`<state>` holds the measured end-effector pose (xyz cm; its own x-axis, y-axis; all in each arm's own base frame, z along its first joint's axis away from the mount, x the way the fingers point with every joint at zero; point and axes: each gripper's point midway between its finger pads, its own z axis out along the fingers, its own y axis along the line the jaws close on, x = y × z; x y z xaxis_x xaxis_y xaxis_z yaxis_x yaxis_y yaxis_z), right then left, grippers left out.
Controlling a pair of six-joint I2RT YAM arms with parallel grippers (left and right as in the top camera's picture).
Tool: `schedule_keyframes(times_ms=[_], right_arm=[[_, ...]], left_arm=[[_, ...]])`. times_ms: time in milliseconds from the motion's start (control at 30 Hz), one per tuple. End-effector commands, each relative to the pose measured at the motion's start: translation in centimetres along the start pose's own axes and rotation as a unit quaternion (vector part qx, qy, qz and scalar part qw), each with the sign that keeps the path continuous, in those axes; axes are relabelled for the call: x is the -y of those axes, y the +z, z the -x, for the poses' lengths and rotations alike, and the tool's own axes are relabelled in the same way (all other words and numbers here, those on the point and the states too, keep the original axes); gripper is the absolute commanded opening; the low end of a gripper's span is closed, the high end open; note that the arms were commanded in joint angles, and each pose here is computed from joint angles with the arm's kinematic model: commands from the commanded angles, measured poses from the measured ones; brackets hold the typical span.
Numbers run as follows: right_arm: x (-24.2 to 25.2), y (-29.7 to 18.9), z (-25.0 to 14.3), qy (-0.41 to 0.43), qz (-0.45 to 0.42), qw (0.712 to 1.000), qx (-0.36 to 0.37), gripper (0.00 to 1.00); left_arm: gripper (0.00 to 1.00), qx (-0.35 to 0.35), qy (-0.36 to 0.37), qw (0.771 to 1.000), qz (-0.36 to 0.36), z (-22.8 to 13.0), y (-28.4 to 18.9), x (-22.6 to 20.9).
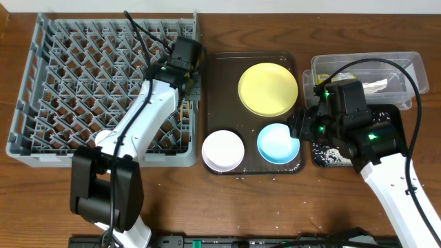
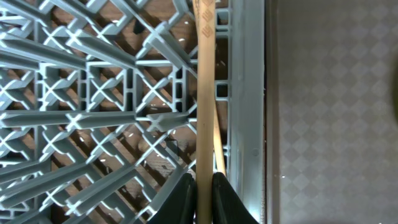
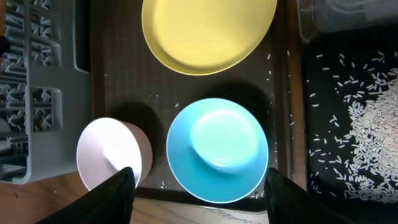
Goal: Sort waste into correct bins and load items into the dishwasher
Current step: 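Carry the chopstick into the dish rack and release with left gripper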
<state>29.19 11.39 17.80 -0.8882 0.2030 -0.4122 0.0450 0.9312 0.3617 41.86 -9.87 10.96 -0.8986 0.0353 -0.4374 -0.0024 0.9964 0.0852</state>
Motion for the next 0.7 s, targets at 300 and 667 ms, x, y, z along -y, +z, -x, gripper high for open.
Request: schedule_keyframes(times_ms=[300,667], right_arm=[[-0.2,0.0,-0.1,0.004,0.001,1.0,-0.001,0.64],[0.1,0.0,0.3,0.0,-0.008,1.0,0.008,0.64]], left_arm=[[0.16,-0.023,0.0,1.0,0.009,-1.1,1.5,-0.1],[0.48,0.042,-0.01,0.985,-0.166,0.9,-9.1,3.7]])
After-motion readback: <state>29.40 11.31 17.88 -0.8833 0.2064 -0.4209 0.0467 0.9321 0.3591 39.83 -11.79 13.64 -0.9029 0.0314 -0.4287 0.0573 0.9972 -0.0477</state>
